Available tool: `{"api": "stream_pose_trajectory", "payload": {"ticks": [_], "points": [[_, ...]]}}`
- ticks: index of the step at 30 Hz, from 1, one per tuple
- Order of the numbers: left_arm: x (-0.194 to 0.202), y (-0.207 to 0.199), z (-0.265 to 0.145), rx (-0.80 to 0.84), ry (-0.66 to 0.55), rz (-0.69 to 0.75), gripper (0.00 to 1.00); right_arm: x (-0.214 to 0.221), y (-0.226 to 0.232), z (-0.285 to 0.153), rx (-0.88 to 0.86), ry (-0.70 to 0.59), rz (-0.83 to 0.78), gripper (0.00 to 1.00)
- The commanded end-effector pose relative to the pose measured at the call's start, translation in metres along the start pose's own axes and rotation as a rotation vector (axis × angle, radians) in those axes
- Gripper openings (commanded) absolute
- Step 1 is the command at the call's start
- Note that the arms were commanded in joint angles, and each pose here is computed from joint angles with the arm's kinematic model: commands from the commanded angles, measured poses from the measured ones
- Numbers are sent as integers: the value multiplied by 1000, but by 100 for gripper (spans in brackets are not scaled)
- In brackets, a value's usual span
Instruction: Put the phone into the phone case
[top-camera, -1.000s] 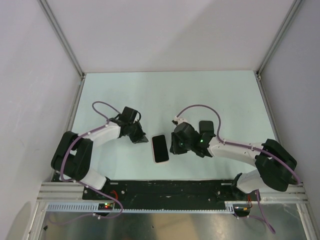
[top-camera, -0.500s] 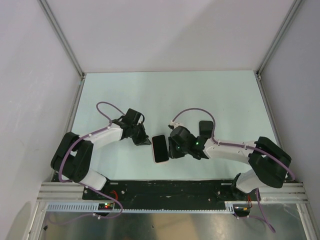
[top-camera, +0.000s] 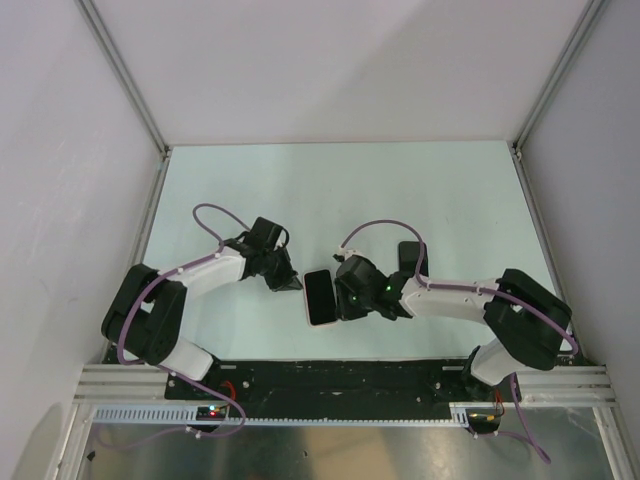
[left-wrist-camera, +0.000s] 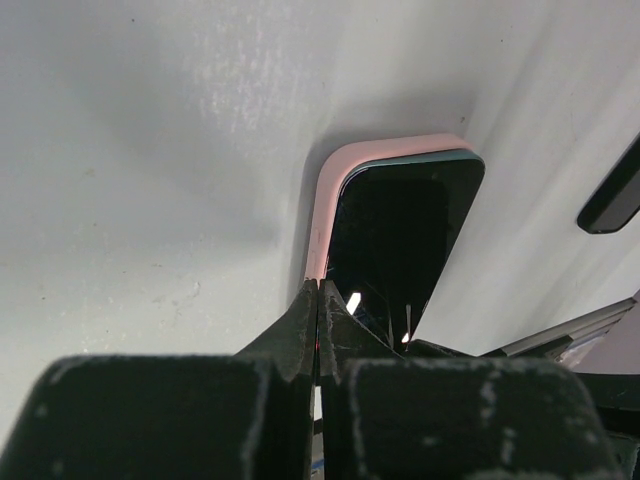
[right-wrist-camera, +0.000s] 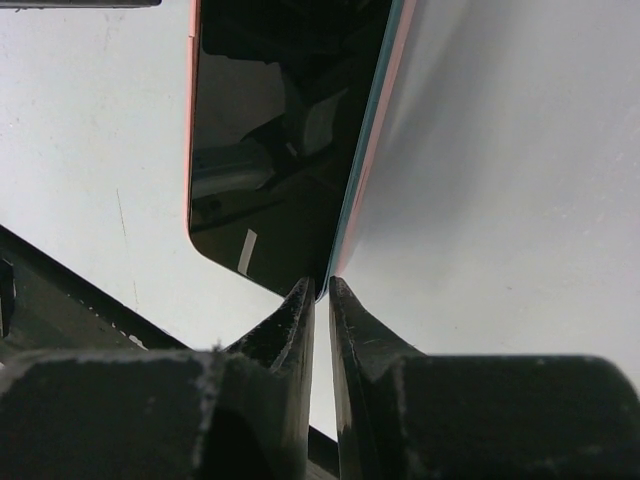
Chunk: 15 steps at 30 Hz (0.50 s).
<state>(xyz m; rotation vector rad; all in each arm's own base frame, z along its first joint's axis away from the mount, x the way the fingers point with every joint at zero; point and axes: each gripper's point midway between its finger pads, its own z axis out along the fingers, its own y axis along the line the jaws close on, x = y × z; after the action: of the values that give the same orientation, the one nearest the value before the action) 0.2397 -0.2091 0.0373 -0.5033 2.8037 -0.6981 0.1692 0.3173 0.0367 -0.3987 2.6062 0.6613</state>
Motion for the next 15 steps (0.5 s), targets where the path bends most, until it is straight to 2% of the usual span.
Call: {"api": "stream_pose_trajectory", "payload": {"ticks": [1,15], "points": [[-1,3,-1,-9,-24,7,0,-11,10,4,-15,-31,-1,15],[5,16,6,-47,-8,-1,0,-3,4,17,42,8,-21,10]]}}
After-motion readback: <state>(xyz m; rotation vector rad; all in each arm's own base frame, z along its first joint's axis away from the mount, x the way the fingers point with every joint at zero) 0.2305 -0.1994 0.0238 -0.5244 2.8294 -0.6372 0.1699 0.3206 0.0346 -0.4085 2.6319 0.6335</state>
